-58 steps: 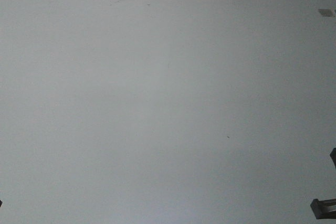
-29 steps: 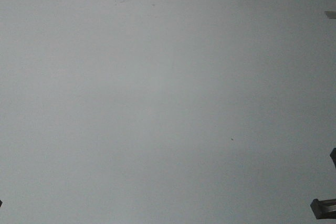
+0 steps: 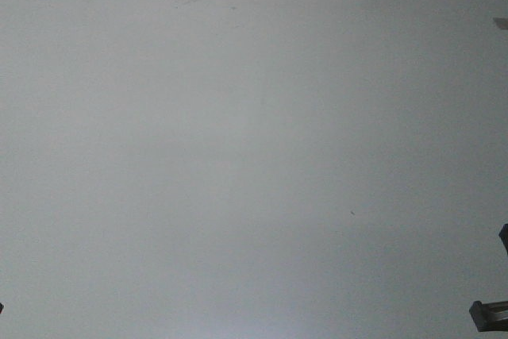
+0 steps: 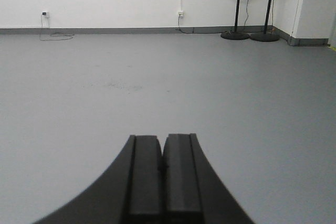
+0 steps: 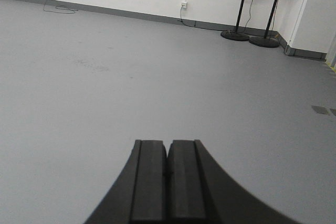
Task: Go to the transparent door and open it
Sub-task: 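Drive and turn the base across the grey floor toward the doorway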
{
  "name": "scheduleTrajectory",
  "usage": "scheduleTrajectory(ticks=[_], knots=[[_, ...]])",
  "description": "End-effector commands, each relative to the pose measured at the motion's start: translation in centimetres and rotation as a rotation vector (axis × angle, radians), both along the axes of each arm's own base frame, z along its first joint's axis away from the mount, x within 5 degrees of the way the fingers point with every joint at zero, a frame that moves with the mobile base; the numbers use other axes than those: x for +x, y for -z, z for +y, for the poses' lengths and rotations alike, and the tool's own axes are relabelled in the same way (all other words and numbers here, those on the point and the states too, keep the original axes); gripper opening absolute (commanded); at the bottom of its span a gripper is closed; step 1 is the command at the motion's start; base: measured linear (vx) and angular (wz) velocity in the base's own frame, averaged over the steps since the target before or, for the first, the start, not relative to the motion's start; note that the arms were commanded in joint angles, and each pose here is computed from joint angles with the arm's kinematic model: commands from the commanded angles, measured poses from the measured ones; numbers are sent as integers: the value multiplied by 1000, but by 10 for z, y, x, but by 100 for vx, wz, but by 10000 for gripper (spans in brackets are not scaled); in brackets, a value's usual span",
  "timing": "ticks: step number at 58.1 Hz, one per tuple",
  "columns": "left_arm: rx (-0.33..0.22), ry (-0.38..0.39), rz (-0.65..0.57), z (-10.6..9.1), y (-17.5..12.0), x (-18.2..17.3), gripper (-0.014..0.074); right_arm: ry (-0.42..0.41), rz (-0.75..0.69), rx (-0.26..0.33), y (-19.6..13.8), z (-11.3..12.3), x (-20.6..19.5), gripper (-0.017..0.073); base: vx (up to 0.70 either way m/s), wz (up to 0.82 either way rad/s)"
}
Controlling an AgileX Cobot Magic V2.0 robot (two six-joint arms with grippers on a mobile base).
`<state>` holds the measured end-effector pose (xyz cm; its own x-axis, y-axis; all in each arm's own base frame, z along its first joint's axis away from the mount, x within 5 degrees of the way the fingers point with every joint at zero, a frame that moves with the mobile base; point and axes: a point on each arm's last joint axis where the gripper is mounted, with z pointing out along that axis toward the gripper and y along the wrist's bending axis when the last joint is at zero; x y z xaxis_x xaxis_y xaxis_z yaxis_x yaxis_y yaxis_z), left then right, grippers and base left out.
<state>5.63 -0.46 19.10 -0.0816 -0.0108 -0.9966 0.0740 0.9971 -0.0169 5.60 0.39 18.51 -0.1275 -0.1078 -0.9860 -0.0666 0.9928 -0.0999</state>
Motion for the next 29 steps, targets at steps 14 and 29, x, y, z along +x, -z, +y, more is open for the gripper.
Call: scheduleTrajectory(ticks=[14, 29], knots=[[-16, -2, -65, 0, 2, 1, 3, 13, -81, -2, -4, -1, 0, 0, 0, 1], [-16, -2, -65, 0, 2, 1, 3, 13, -81, -2, -4, -1, 0, 0, 1, -2]])
